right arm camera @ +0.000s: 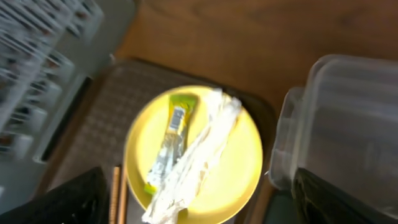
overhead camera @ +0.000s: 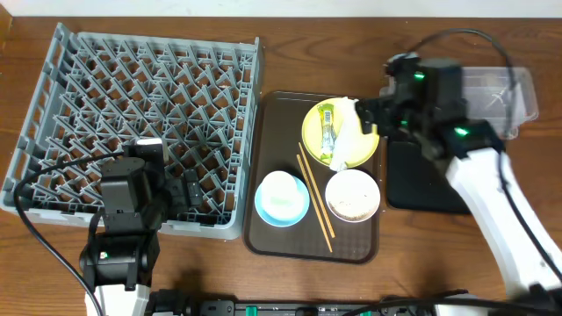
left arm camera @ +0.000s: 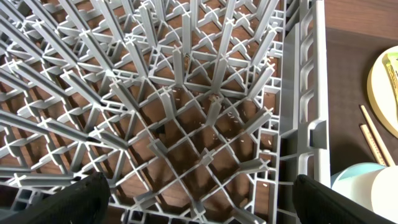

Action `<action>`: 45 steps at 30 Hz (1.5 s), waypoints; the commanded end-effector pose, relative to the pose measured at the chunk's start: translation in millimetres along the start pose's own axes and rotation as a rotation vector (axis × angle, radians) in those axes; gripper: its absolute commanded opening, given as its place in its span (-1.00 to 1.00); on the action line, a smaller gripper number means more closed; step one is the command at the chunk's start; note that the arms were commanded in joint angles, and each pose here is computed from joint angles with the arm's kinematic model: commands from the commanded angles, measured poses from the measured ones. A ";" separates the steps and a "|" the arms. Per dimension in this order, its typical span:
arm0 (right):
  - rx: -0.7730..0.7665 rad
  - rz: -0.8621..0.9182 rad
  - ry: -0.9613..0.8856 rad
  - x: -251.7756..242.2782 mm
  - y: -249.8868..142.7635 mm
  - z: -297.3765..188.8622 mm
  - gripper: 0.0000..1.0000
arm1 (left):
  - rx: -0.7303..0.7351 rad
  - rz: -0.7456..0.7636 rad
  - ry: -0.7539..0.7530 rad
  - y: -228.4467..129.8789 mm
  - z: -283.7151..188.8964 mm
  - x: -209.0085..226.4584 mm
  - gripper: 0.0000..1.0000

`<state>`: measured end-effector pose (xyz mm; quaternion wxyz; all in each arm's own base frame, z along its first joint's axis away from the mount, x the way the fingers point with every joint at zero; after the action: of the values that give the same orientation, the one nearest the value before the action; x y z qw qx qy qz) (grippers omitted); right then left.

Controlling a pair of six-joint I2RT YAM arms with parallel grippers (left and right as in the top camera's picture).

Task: Sort waste into correct bins and load items into the dishwasher
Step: 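Grasp the yellow snack wrapper and napkin on the plate with right gripper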

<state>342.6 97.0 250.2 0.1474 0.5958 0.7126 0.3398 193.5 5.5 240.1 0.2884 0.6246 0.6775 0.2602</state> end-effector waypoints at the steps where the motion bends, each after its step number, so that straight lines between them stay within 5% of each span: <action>1: 0.085 0.097 -0.158 -7.1 -13.6 36.3 0.73 | -0.026 -0.011 0.000 8.0 -5.7 0.0 0.93; 12: 0.261 0.167 -0.141 -5.0 -54.1 116.8 0.65 | 0.033 -0.014 0.003 5.1 5.5 0.7 0.93; 28: 0.278 0.201 -0.164 12.0 -70.3 143.5 0.64 | 0.089 -0.016 0.006 2.4 17.7 1.3 0.93; 35: 0.313 0.231 -0.188 8.7 -81.5 154.7 0.09 | 0.089 -0.016 0.006 2.4 17.7 1.3 0.93; 43: 0.243 0.237 -0.175 8.3 -60.4 138.6 -0.98 | 0.089 -0.016 0.007 2.4 17.7 1.4 0.93; 45: 0.216 0.242 -0.171 8.1 -50.4 128.9 -0.98 | 0.089 -0.016 0.006 2.4 17.7 1.3 0.93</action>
<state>374.2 145.2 94.7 0.0800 0.7174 0.6649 0.1920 205.3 5.8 219.5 0.2506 0.6384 0.6936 0.2202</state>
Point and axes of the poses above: each gripper's point midway between its finger pads, its own z axis out along the fingers, its own x axis along the line the jaws close on, y = z × x, the point moved 9 cm from there along -z, back along the fingers, and after that the axes turned 1 degree about z, right-handed, at the moved point
